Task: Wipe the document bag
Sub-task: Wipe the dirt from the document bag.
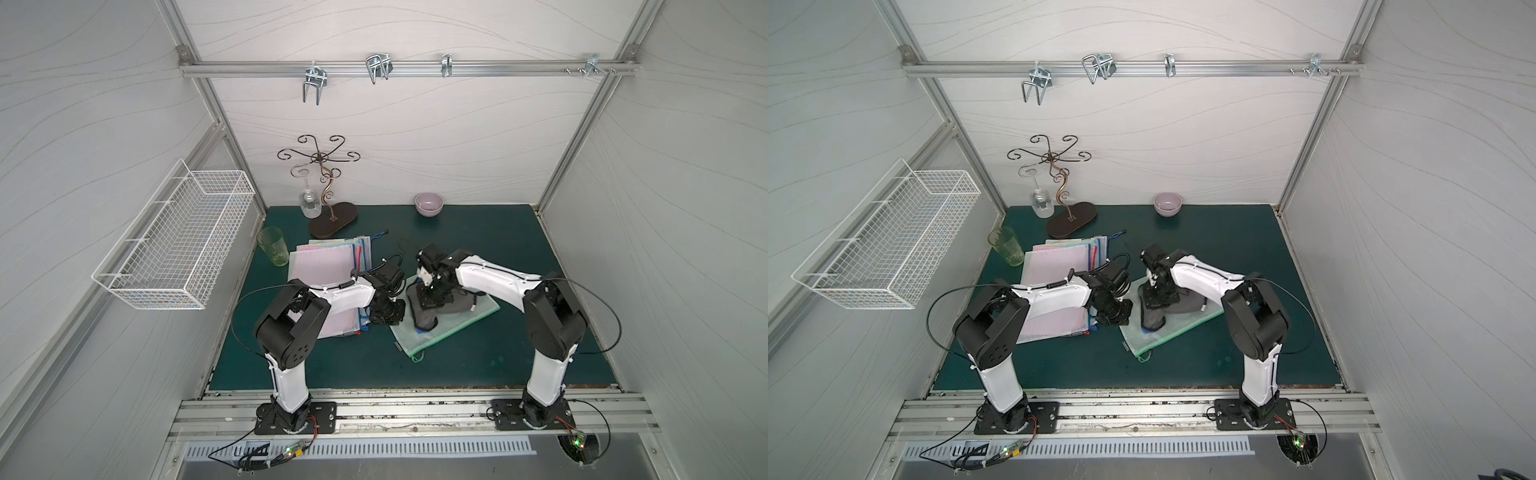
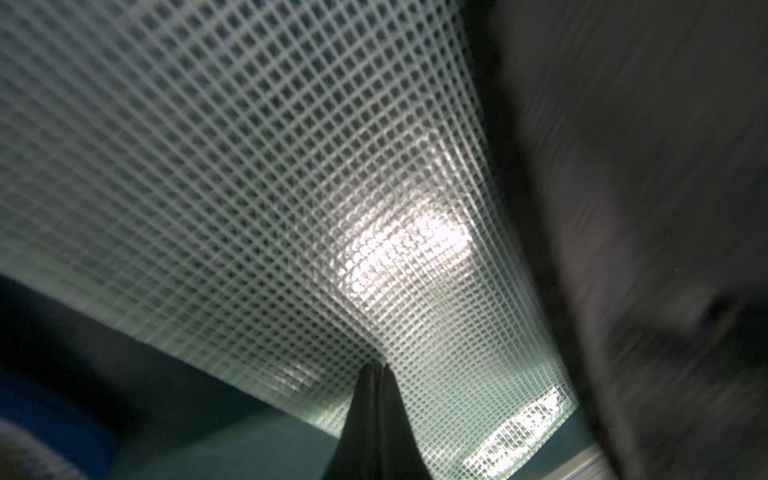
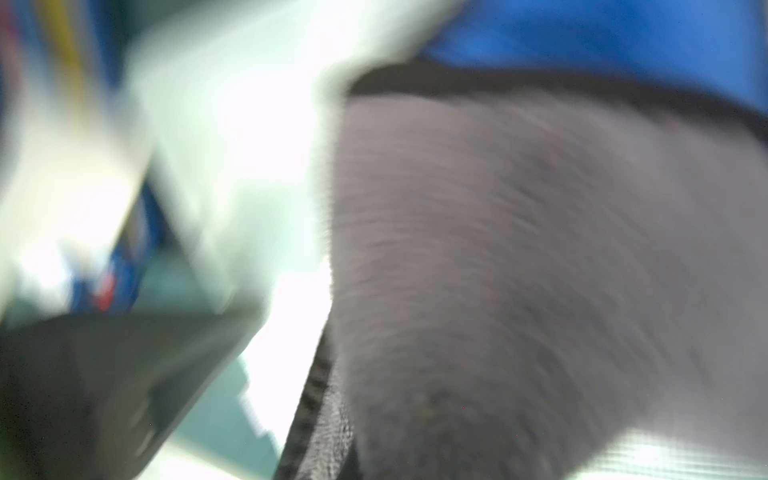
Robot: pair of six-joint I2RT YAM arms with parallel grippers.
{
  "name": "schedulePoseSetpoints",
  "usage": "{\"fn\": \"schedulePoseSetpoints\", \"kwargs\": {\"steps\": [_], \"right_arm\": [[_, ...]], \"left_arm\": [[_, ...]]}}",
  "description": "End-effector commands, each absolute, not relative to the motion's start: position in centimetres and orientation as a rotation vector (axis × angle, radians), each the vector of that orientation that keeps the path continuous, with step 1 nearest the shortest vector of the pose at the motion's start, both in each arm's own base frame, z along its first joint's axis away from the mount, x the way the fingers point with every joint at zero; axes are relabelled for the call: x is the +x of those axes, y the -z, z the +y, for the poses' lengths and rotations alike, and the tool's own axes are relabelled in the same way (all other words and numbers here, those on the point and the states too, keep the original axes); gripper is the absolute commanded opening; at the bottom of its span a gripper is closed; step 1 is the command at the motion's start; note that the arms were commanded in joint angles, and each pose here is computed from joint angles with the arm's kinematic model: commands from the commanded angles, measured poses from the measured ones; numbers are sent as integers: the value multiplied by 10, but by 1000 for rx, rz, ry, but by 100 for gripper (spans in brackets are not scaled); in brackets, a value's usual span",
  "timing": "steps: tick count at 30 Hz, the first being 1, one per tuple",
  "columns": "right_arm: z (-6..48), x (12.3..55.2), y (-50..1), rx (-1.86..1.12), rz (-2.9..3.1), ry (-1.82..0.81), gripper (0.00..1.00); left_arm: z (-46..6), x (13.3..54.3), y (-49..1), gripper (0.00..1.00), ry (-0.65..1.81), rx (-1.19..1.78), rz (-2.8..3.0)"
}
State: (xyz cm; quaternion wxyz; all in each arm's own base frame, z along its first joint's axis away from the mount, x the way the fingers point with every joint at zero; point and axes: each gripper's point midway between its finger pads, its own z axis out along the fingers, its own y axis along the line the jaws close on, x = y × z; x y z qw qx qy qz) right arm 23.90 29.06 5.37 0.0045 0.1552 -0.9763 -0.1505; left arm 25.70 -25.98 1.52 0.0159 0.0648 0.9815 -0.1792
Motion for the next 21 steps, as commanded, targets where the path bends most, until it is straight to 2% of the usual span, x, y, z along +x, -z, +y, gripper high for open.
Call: {"fn": "schedulePoseSetpoints", "kwargs": {"steps": [1,4,7,10,12,14,16,19,21], "right_arm": [[274,221,-40,215,-2938,538,0],[242,243,-29,-10,-2971,493,0],[179,272,-29,-273,-3045,347,0],[118,300,-46,-487,-3175,164,0],[96,318,-62,-507,-3272,33,0],[108,331,-76,-400,-3337,61,0],[148,335,-84,-201,-3360,209,0],[227,318,-87,137,-3281,413,0],[270,301,-77,243,-3180,574,0]], "left_arm": [[-249,256,-7,0,461,178,3062],[-249,256,-5,0,454,180,3070],[-249,255,-4,0,445,191,3077],[-250,255,-3,0,439,202,3085],[-252,254,-2,0,437,212,3088],[-252,254,-2,0,431,220,3087],[-251,254,-3,0,428,222,3081],[-252,254,-4,0,432,221,3078],[-252,254,-5,0,434,220,3072]]}}
